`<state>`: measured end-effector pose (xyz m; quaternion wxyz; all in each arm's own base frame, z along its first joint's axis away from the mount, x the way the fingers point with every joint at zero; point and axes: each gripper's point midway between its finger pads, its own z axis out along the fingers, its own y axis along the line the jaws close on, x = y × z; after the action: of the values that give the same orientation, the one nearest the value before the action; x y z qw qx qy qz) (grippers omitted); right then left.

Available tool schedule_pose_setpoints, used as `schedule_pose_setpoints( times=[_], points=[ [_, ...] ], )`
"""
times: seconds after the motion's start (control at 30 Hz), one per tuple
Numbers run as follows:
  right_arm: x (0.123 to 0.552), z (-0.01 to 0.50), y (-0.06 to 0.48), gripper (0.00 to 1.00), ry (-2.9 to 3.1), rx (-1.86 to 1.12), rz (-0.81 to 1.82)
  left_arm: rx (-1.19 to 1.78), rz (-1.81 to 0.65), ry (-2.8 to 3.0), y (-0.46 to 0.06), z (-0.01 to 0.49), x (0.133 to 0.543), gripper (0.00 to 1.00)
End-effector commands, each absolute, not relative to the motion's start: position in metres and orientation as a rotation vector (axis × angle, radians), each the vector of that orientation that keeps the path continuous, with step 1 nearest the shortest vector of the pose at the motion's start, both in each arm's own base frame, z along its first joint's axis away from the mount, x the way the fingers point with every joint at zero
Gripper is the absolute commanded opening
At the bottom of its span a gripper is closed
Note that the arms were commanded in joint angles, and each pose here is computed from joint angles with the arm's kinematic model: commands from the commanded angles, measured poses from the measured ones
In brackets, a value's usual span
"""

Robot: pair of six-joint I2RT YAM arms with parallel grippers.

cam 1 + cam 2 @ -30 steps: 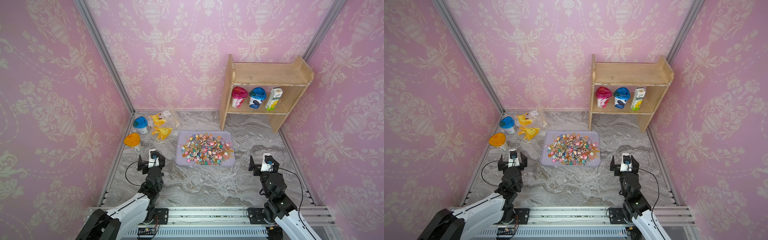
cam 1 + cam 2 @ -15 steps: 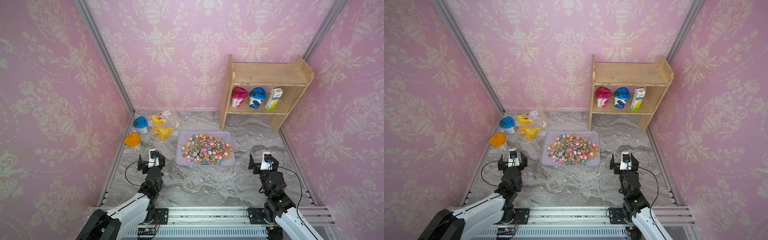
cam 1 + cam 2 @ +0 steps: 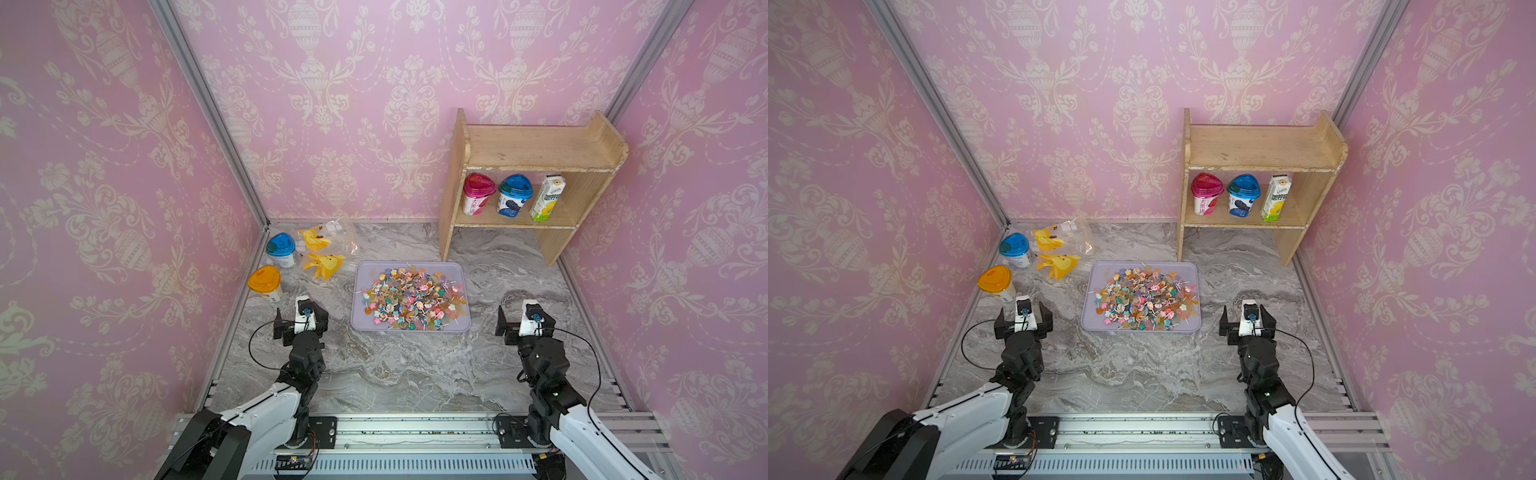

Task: Pour candies out of the ziploc bag
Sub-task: Reset both arms

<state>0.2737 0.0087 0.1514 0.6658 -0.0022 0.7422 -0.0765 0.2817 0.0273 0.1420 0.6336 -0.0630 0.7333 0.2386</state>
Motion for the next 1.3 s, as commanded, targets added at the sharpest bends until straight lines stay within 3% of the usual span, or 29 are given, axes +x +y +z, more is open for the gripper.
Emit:
schedule_pose_setpoints(
  times=[0.0,1.27],
  points=[
    [0.273,0.143,0.008,1.00,1.661,0.009,-0.155,-0.157,0.504,1.669,0.025,0.142,0.285,0.99],
    [0.334,0.133,0.017,1.00,1.778,-0.048,-0.111,-0.147,0.535,1.636,0.028,0.136,0.334,0.99]
  ],
)
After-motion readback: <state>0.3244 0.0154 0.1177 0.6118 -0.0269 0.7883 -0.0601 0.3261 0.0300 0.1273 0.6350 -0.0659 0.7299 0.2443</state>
